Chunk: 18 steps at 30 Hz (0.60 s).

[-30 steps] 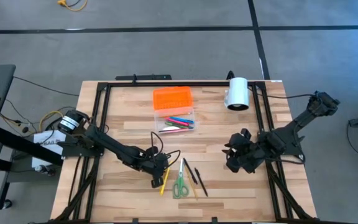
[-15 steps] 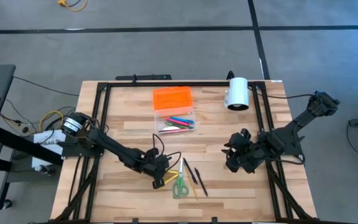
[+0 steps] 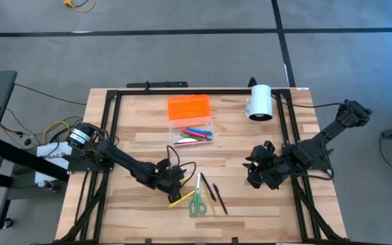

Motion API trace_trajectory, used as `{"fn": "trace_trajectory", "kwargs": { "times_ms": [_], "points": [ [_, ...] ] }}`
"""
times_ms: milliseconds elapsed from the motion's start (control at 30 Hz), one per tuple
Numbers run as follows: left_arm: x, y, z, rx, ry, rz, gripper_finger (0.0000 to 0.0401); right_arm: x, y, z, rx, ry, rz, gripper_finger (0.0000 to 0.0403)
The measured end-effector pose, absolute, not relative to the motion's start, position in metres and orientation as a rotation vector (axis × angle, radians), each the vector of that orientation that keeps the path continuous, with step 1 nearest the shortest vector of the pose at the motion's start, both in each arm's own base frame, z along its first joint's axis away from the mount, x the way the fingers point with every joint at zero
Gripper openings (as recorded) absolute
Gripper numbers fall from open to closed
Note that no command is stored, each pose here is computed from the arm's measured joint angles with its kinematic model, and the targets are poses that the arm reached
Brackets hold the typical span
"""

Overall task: Pick & place school supplies into a supply box
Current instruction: Put the left yellow pen into the supply box

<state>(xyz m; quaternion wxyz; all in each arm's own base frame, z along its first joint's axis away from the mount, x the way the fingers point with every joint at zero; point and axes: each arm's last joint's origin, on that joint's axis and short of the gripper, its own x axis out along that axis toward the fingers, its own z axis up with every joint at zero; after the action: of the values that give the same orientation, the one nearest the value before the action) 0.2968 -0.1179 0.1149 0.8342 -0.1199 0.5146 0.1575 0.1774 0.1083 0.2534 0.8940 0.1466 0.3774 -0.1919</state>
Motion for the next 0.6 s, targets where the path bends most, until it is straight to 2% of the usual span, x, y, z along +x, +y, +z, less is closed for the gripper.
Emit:
{"fn": "trace_trajectory", "kwargs": {
  "times_ms": [200,433,600],
  "points": [
    [0.2966,-0.1177,0.1146,-0.256,1.095,0.332,0.0018,0.1774,0.1083,0.2533,0.304,0.783,-0.398,0.0119],
    [0.2964,-0.1174,0.1142,-0.269,1.092,0.344,0.0033,0.1773,0.1084,0.2533,0.305,0.784,-0.397,0.0119],
    [0.2966,-0.1175,0.1142,-0.27,1.089,0.344,0.0026,0.1773,0.1084,0.2533,0.305,0.785,-0.396,0.0119]
  ]
}}
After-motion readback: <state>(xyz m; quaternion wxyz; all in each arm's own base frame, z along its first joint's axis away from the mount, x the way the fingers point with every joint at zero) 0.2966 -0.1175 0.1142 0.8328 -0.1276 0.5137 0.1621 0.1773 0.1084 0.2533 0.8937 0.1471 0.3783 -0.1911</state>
